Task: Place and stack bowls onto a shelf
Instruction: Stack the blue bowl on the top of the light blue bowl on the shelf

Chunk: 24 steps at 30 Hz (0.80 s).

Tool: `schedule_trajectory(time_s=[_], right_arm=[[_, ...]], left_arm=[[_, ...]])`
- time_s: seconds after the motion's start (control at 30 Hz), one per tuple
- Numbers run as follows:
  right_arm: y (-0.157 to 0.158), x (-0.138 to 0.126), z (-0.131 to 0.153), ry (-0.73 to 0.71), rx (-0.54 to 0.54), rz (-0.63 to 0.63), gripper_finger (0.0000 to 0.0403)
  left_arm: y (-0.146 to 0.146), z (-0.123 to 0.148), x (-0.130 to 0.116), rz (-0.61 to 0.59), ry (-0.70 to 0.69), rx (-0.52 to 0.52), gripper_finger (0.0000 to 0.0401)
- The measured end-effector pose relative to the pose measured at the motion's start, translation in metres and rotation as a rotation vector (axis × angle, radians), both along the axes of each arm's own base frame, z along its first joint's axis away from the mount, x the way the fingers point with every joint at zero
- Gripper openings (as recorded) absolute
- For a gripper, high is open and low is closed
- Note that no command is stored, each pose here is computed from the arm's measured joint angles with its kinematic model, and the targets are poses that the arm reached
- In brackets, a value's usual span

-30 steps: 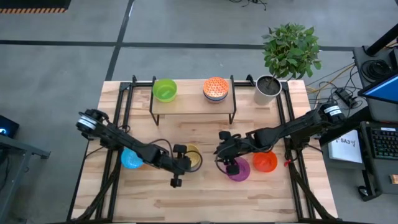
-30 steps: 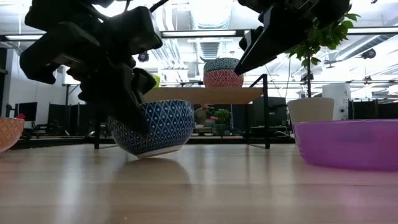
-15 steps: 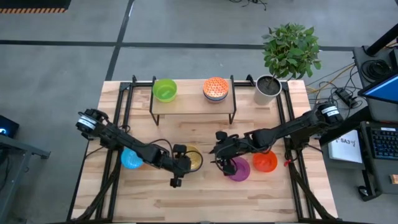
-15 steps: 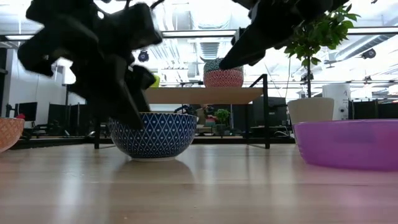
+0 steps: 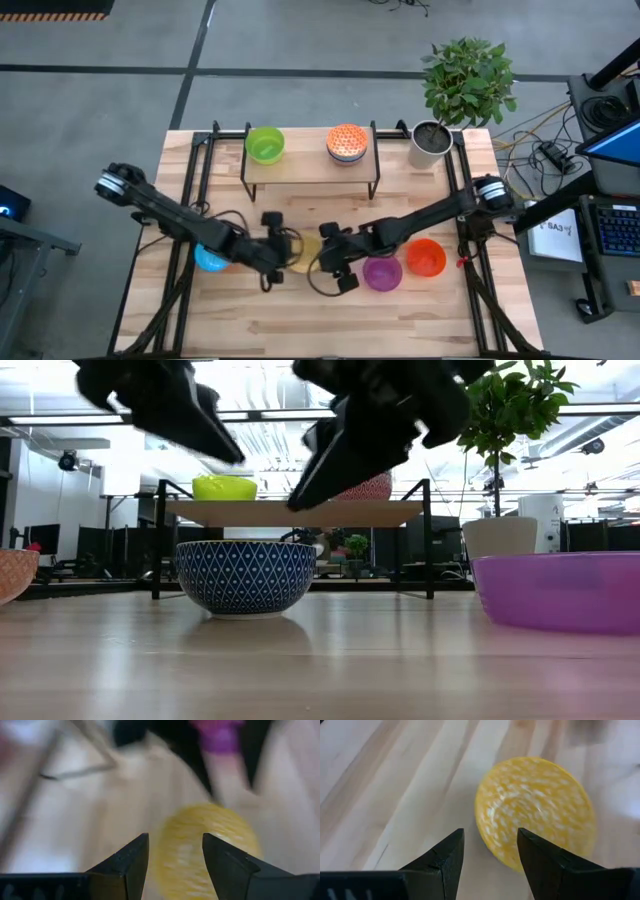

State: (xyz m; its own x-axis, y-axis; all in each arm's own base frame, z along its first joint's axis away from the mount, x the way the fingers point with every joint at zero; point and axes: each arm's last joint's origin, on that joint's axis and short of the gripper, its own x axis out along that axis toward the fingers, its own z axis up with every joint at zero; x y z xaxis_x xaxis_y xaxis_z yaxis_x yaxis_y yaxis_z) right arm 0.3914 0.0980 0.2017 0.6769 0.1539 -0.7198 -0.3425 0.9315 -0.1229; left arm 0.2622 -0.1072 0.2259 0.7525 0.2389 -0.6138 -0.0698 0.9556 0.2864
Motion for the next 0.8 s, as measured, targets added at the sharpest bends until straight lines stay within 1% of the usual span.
schedule_trajectory(time_s=[0.07,0.17,0.27,0.37,0.43,0.6,0.7,0.8], right_arm=[[0.001,0.008,-0.004,0.011,0.006,0.024,0.0173],[0.003,0.017,-0.013,0.028,0.003,0.035,0.0173],[0.002,0.024,-0.02,0.041,-0.008,0.037,0.0172],[-0.002,0.028,-0.027,0.052,-0.008,0.025,0.0162],[-0.005,0.031,-0.032,0.061,-0.004,0.021,0.0149],[-0.009,0.036,-0.05,0.094,-0.009,0.013,0.0105],[-0.009,0.037,-0.056,0.106,-0.017,0.02,0.0067],[-0.009,0.038,-0.053,0.092,-0.031,0.027,0.0024]], left_arm=[[0.005,0.009,-0.012,0.068,-0.069,0.07,0.0168],[0.016,0.017,-0.031,0.176,-0.159,0.142,0.0168],[0.026,0.021,-0.048,0.274,-0.235,0.178,0.0168],[0.034,0.021,-0.061,0.337,-0.281,0.189,0.0168],[0.038,0.02,-0.068,0.353,-0.295,0.187,0.0168],[0.043,0.018,-0.077,0.382,-0.333,0.142,0.0168],[0.044,0.017,-0.079,0.385,-0.334,0.136,0.0168],[0.044,0.017,-0.079,0.383,-0.335,0.134,0.0168]])
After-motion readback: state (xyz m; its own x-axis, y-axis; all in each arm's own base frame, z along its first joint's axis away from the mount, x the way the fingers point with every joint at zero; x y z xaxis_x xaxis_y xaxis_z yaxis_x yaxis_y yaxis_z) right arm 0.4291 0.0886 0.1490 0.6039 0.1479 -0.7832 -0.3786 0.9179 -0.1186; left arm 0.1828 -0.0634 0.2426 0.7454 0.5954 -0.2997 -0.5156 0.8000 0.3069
